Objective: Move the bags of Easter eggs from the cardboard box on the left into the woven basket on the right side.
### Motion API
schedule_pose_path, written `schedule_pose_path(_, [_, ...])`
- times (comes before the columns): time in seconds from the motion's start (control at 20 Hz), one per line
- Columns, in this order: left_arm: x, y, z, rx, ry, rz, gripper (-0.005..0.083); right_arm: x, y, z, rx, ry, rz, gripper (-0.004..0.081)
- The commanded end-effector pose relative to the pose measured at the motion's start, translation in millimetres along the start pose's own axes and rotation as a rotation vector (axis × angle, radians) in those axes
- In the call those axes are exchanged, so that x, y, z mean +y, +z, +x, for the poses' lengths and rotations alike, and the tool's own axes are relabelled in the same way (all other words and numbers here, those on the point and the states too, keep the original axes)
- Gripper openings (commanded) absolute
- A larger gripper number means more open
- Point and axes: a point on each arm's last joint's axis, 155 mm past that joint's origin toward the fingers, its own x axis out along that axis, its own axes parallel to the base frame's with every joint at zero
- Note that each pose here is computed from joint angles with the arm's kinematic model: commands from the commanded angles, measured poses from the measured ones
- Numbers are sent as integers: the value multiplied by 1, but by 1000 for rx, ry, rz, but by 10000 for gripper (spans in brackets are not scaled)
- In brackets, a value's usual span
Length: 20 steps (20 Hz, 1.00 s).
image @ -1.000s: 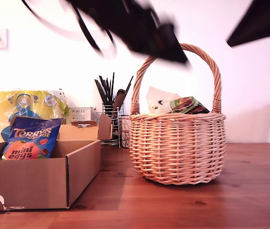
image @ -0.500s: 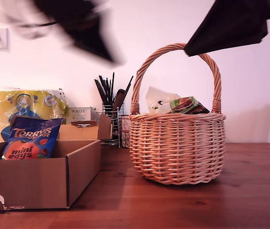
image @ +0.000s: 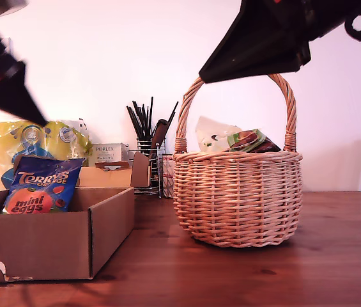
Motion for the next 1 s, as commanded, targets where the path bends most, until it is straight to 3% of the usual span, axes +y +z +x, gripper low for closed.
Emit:
schedule_pose_path(0.0, [1, -18, 13, 46, -7, 45, -2, 1, 3, 1, -10, 2, -5, -13])
schedule_pose_path(0.2, [29, -35, 32, 90, 71, 65, 44, 1, 4, 1, -13, 2, -6, -13])
schedule_pose_path(0.45, [63, -7, 46, -32, 201, 111, 48, 1, 3, 1, -9, 4, -3, -13])
schedule_pose_path(0.5, [65, -4, 47, -43, 209, 143, 95, 1, 3, 1, -9, 4, -4, -13])
schedule_pose_path(0.6, [65, 8, 46, -85, 204, 288, 349, 1, 3, 1, -9, 4, -3, -13])
schedule_pose_path(0.65, [69, 14, 43, -103, 214, 332, 429, 1, 3, 1, -8, 4, -3, -13])
schedule_pose_path(0.75, [84, 18, 38, -86, 217, 273, 386, 1, 3, 1, -7, 5, -2, -13])
schedule_pose_path(0.95, [102, 30, 36, -29, 90, 155, 379, 3, 3, 1, -7, 16, -1, -13])
